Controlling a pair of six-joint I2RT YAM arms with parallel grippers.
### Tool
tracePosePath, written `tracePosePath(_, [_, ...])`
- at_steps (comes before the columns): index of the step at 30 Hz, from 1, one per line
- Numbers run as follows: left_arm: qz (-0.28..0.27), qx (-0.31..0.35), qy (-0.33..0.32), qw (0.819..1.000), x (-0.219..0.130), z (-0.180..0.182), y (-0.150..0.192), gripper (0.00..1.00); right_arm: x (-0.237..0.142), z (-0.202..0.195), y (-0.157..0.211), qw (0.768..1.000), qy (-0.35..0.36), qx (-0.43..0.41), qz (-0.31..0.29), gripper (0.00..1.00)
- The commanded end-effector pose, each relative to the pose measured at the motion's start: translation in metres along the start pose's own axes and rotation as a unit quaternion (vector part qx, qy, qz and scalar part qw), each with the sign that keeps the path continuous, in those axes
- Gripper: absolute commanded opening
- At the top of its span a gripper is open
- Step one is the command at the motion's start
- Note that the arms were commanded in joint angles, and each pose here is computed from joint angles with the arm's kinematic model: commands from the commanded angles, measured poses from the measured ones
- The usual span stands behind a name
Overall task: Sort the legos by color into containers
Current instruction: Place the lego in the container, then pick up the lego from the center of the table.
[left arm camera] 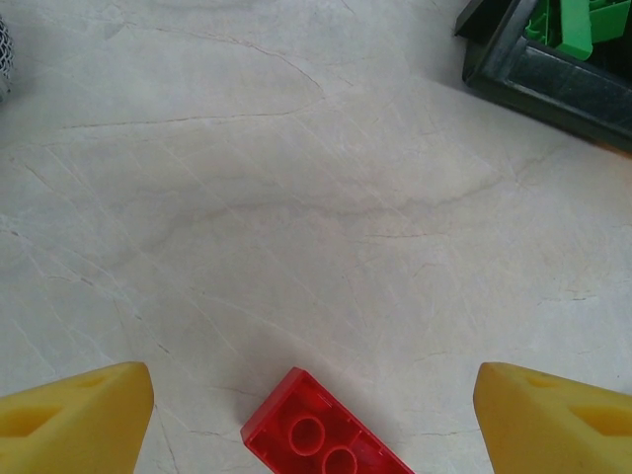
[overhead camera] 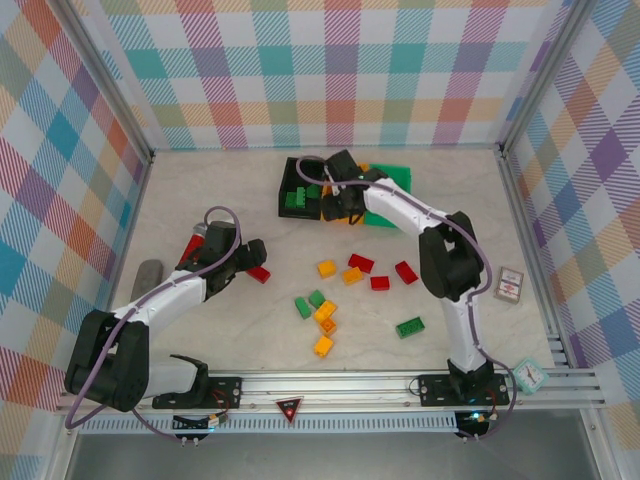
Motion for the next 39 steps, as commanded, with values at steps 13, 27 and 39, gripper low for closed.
tracePosePath(13, [0.006,-0.083,-0.057,0.995,0.009,0.035,-0.009,0.84,-0.004,0.157,0.022,0.973,-0.201,-0.110,-0.031,0.58])
tracePosePath(27, [0.043,-0.170,-0.025,0.984,0.022,0.055,-0.005,0.85,0.035,0.211,0.018,0.970,-0.190,-0.152,-0.004,0.62])
tracePosePath(39, [0.033,-0.218,-0.036,0.975,0.019,0.076,-0.006,0.85,0.052,0.229,0.028,0.968,-0.180,-0.174,0.019,0.62])
Point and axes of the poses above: each hand's point on the last joint's axis, 136 mm out from that joint toward the fingers, its own x axis out along the fingers, its own z axis along the line the jaws close on, y = z × x, the point moved 5 cm from there along -x, back along the fingers, and after that the axes turned 12 degrees about -x, right-handed, at the moved point
